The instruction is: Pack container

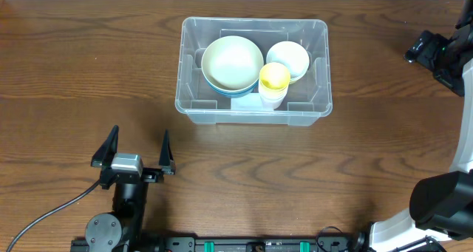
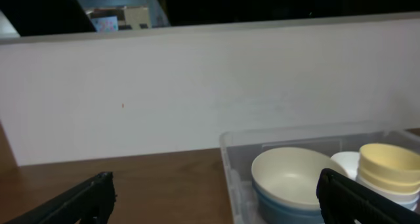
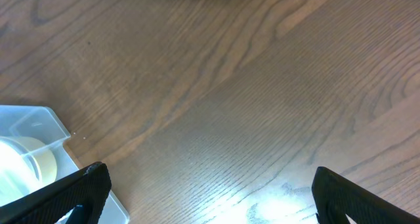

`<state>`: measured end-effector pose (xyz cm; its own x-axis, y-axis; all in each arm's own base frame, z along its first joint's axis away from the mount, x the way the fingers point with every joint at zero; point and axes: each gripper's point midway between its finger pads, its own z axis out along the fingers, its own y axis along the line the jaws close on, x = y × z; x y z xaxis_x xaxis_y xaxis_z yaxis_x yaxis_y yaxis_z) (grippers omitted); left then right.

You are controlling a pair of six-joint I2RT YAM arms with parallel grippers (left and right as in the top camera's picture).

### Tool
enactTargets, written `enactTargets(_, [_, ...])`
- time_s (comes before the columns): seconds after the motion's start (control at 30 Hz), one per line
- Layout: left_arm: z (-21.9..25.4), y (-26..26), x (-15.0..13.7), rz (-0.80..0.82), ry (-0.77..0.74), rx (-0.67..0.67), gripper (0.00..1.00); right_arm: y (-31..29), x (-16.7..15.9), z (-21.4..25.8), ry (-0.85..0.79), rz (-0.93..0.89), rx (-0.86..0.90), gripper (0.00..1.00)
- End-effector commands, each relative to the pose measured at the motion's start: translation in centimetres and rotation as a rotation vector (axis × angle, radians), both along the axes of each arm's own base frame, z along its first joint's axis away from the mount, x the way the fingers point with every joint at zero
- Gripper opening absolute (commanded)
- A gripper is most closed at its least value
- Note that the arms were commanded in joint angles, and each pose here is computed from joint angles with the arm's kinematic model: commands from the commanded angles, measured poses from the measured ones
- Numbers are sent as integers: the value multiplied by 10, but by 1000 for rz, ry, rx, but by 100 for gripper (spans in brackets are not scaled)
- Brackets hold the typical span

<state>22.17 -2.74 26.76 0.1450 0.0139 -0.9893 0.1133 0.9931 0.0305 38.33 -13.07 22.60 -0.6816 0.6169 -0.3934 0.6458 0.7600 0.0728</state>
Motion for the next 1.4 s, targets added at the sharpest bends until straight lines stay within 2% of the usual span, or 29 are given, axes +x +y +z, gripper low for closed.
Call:
enactTargets(0.0, [-13, 3, 4, 9, 18, -3, 98, -2, 0, 6, -16, -13, -9, 99])
enactTargets(0.27, [-85, 3, 24, 16, 109, 7, 98, -2, 0, 6, -16, -13, -9, 99])
enactTargets(0.5, [-128, 4, 21, 21, 280, 71, 98, -2, 0, 6, -16, -13, -9, 99])
enactTargets(1.37, [-131, 7, 21, 39, 292, 75, 98, -2, 0, 6, -16, -13, -9, 99])
